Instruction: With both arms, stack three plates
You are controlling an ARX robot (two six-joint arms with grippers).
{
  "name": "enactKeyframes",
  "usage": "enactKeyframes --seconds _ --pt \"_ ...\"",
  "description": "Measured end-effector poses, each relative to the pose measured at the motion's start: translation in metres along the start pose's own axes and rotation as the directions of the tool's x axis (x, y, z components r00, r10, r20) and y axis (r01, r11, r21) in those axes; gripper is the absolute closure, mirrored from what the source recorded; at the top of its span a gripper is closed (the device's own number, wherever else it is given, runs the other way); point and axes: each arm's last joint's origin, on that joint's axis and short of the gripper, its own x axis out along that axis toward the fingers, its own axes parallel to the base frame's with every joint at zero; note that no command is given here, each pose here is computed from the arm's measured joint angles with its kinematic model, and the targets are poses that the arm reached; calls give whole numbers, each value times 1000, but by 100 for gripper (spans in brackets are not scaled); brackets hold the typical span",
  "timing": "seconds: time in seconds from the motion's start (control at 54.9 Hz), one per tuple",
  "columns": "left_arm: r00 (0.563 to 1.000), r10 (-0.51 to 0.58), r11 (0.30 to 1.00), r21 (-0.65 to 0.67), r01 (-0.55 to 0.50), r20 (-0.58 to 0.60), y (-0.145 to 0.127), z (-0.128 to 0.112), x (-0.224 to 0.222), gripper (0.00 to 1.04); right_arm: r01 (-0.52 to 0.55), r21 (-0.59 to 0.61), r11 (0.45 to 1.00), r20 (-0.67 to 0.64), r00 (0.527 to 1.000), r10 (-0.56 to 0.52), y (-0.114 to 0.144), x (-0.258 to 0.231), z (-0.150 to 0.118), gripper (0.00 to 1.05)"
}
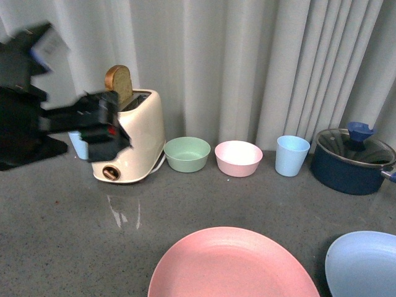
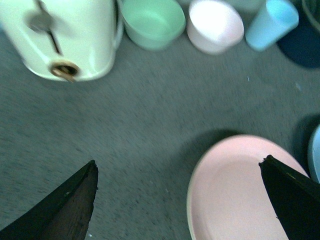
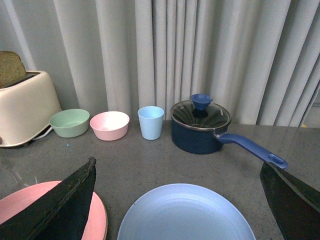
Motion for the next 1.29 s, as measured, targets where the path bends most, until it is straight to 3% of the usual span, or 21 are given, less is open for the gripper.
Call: enactKeyframes --seconds 0.036,0.109,0.273,0.346,0.455,0.728,1.165,1.292 --pt "996 38 999 -5 -38 76 3 -1 -16 7 0 0 1000 0 1000 0 0 0 0 7" --pt "992 48 999 -10 -47 115 3 -5 -33 7 0 0 1000 0 1000 0 0 0 0 7" --pt "990 70 998 2 -70 121 3 -11 -30 8 0 0 1000 0 1000 0 0 0 0 7" --pt "888 213 969 29 -246 408 11 -30 -37 29 0 0 1000 0 1000 0 0 0 0 7" --pt "811 217 961 28 -276 542 21 -42 -64 54 0 0 1000 0 1000 0 0 0 0 7" --pt "818 212 960 41 -276 535 31 -76 -93 102 0 0 1000 0 1000 0 0 0 0 7" --pt "817 220 957 43 -286 533 43 -116 -124 101 0 0 1000 0 1000 0 0 0 0 7" --pt "810 214 958 45 -284 546 41 -116 -132 101 0 0 1000 0 1000 0 0 0 0 7"
